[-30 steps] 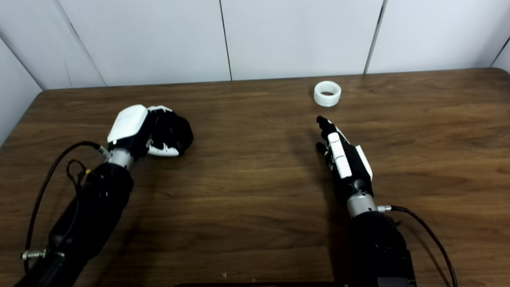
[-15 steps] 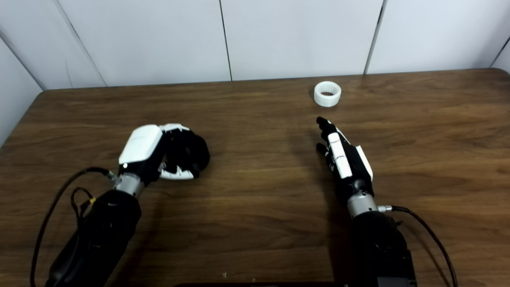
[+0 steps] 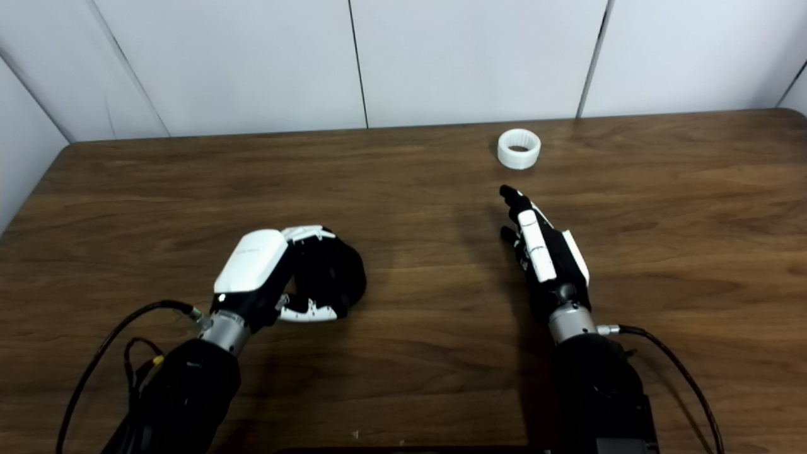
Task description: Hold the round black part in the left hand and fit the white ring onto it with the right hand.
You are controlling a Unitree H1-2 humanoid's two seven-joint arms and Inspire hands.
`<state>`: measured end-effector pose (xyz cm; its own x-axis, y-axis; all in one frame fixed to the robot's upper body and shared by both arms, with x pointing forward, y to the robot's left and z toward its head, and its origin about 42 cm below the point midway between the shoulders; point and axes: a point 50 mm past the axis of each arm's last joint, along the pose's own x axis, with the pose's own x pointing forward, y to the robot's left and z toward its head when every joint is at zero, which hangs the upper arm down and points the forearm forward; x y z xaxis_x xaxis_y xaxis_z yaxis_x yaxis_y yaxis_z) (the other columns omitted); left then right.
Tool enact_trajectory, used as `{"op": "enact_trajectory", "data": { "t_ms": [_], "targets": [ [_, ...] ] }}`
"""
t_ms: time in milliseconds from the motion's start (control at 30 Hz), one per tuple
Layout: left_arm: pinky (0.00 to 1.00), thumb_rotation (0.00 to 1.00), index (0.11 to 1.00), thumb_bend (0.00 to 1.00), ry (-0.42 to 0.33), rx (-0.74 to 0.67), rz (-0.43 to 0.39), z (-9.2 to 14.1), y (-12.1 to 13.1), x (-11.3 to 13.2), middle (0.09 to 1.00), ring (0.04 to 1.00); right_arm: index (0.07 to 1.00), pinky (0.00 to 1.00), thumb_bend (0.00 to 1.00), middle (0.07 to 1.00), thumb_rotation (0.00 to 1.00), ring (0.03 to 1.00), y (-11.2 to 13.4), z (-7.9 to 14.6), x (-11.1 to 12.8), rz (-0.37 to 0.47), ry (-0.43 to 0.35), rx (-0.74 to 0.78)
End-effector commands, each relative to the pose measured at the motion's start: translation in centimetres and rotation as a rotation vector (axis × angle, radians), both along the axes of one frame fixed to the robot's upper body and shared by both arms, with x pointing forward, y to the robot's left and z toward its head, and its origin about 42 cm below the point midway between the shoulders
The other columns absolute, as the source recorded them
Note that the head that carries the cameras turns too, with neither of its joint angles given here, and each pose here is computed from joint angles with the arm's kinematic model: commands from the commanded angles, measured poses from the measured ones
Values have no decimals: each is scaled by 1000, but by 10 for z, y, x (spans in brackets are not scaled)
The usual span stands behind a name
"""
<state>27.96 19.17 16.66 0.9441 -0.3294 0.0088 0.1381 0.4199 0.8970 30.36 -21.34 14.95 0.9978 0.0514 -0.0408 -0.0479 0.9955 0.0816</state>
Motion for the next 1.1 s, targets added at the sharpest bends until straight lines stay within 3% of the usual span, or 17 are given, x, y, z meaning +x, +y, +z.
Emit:
{"op": "enact_trajectory", "data": {
  "t_ms": [0,367,733,1067],
  "targets": [
    [736,202,696,789,33,29,-34,-7,-3,-10,824,843,876,923,642,948,877,982,5,20,5,7,-78,9],
    [709,225,694,795,63,18,-67,-18,-18,-34,833,856,879,936,617,951,889,985,6,21,5,7,-80,8],
    [772,236,698,785,115,-18,-114,-27,-32,-66,845,880,881,924,603,949,884,978,8,24,7,12,-85,9],
    [721,249,705,775,146,-32,-155,-30,-39,-94,839,867,877,922,607,942,893,972,10,26,7,14,-87,1]
  ]
}}
